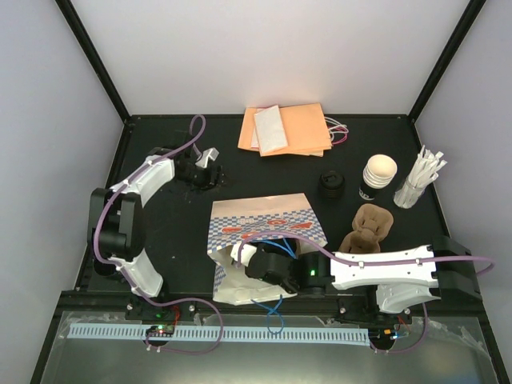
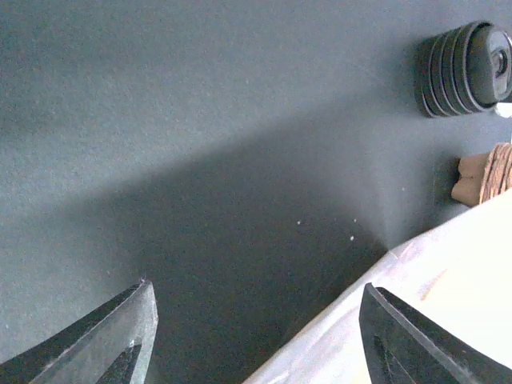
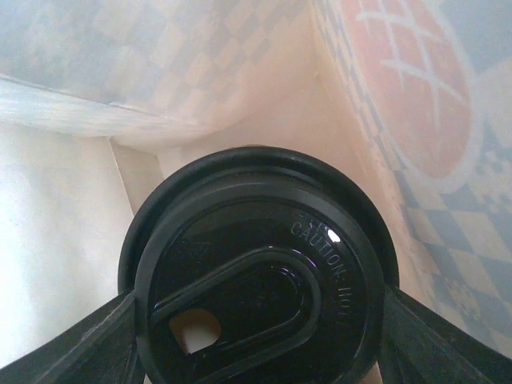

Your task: Pack the takeout coffee

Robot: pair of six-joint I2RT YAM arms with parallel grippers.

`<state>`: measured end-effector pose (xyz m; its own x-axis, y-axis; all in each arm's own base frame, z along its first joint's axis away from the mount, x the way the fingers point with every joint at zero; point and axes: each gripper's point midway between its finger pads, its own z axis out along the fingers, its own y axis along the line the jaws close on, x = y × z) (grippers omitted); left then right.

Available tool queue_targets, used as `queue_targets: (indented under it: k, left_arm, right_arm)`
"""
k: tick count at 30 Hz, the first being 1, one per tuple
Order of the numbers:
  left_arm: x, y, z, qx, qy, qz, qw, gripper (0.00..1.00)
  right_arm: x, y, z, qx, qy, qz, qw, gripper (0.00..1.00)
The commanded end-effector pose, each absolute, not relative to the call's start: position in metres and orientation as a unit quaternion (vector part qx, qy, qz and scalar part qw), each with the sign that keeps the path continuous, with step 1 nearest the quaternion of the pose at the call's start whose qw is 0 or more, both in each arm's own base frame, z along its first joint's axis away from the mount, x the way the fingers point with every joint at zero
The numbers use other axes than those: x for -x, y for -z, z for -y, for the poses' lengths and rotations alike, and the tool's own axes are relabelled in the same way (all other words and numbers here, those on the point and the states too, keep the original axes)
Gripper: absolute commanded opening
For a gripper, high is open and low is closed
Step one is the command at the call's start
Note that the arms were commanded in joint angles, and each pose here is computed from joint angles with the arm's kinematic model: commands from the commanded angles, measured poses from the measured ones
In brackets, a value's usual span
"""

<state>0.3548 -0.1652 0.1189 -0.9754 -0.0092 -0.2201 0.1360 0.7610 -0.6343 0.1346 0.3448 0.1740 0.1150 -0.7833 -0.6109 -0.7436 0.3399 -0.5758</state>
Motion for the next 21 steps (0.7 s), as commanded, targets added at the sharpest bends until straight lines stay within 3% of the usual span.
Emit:
queue_targets:
  k: [1,21]
  left_arm:
    - [-0.372,-0.119,0.169,-0.020,0.363,-0.923,0.122,0.70]
    - [-0.370,-0.089,0.185,-0.004,0.422,-0.903,0.080,0.58]
  right_arm:
    - [-0.135,-0.174,-0.350,0.570,0.003,-0.668,0.479,0.52]
    - [-0.139,-0.160,-0.355,0.586,0.019,-0.662,0.467,0.52]
